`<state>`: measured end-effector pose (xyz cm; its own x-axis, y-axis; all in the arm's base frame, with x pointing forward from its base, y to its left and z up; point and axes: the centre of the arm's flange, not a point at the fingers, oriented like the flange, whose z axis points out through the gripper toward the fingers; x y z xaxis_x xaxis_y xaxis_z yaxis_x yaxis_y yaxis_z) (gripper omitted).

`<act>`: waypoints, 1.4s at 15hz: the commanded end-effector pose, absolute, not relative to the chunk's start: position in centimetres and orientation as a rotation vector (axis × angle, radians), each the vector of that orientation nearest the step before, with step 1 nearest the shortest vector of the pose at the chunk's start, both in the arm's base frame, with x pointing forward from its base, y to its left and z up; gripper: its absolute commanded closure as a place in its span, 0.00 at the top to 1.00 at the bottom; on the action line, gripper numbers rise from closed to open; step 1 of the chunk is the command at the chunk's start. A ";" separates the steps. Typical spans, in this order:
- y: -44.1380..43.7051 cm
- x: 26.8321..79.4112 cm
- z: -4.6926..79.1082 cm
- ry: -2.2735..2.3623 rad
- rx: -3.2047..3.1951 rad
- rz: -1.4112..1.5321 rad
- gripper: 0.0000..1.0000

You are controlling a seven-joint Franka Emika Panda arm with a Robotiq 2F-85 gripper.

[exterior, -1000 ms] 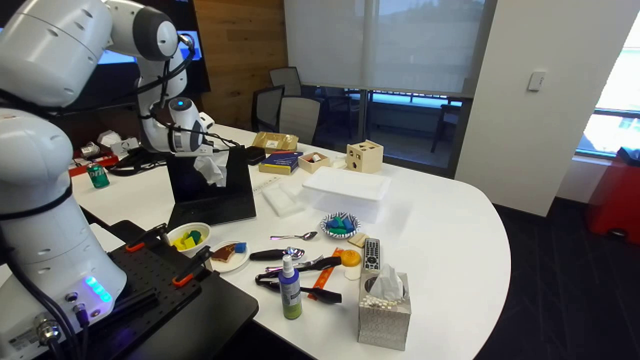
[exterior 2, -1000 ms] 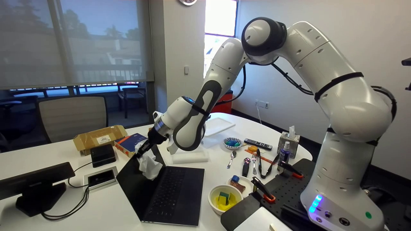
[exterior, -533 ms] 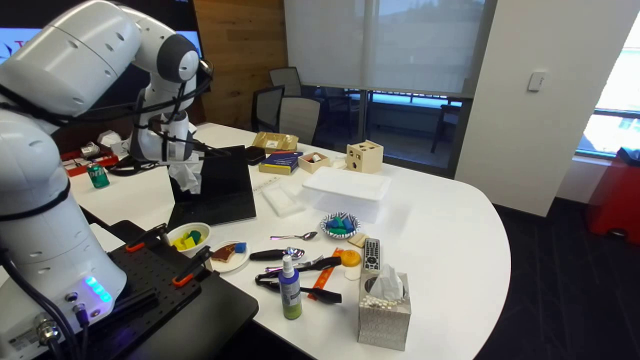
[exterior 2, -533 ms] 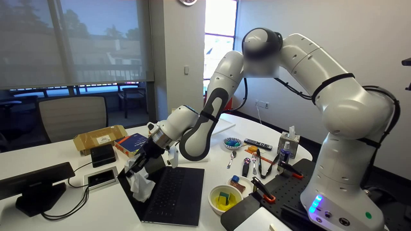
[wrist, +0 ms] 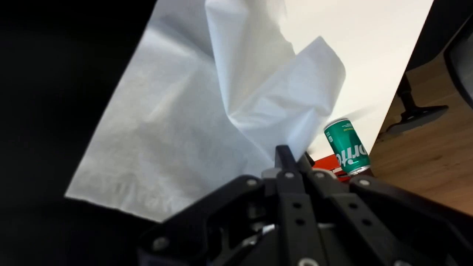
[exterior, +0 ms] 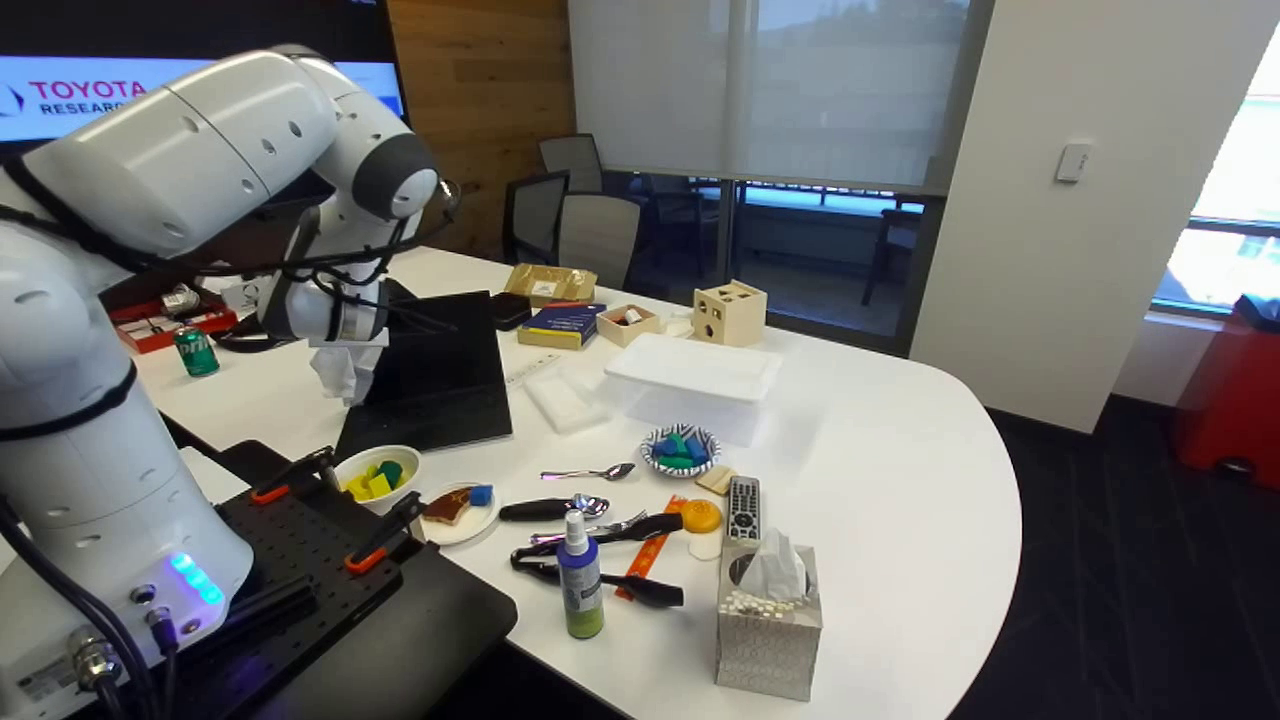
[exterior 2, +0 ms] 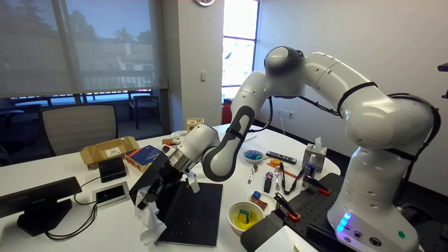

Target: Use a napkin to wipe the laptop screen

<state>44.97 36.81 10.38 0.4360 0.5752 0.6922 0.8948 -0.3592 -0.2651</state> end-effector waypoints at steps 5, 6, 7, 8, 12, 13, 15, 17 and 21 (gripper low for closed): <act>32.4 50.0 9.9 -1.003 -2.287 -0.781 0.00; 31.7 51.0 9.8 -0.974 -2.312 -0.797 0.00; 31.1 51.8 9.7 -0.954 -2.333 -0.811 0.00; 30.8 52.3 9.7 -0.935 -2.355 -0.813 0.00; 29.4 53.6 10.0 -0.870 -2.435 -0.839 0.00; 28.9 53.9 10.1 -0.850 -2.451 -0.848 0.00; 27.9 54.5 10.2 -0.816 -2.486 -0.861 0.00; 26.8 55.4 10.3 -0.782 -2.509 -0.875 0.00; 24.4 57.6 10.1 -0.727 -2.540 -0.888 0.00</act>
